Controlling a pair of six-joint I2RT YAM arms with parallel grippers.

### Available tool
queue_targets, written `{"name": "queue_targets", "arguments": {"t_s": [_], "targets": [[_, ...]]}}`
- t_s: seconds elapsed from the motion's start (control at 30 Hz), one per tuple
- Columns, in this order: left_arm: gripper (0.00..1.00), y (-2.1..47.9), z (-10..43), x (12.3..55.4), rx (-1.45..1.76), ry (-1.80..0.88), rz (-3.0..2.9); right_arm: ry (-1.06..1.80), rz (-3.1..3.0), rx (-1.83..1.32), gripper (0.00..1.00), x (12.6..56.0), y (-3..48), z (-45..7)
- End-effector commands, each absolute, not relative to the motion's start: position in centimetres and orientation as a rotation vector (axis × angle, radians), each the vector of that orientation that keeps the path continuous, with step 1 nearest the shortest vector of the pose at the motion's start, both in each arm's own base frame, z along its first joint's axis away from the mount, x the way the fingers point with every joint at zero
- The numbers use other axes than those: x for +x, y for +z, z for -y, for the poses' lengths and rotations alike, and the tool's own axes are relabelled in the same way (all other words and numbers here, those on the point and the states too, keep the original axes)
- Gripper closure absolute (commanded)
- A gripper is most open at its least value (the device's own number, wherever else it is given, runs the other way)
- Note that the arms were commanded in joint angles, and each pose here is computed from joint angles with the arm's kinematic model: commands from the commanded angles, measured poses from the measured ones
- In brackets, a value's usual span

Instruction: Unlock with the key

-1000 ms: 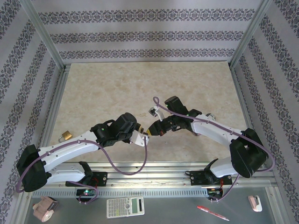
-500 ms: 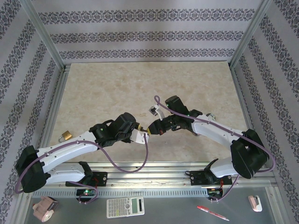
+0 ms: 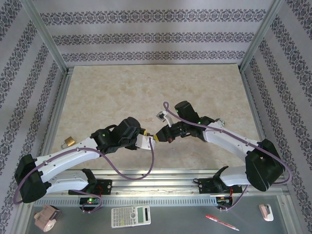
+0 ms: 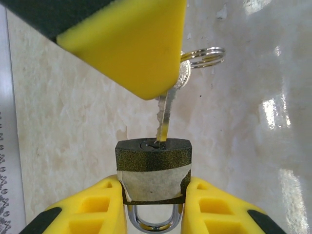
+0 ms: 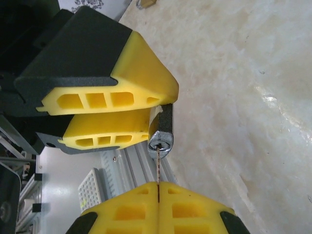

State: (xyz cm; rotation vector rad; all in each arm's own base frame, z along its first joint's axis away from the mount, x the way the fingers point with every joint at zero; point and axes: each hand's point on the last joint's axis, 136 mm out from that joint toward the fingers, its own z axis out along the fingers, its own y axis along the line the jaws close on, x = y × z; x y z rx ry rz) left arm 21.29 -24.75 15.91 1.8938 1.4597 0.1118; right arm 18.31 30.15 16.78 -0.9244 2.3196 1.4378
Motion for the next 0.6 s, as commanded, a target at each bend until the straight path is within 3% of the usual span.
{"name": "queue_targets", "arguments": {"t_s": [0.0, 0.57], "targets": [[0.97, 20.4, 29.0, 19.9, 1.82, -0.09, -1.295, 1.398, -2.194, -1.066, 1.0, 18.0, 18.2, -30.7], [0.98, 20.5, 29.9, 20.6, 1.774, -0.012, -1.18, 1.499, -2.277, -0.92, 1.0, 19.4, 18.0, -31.9]]}}
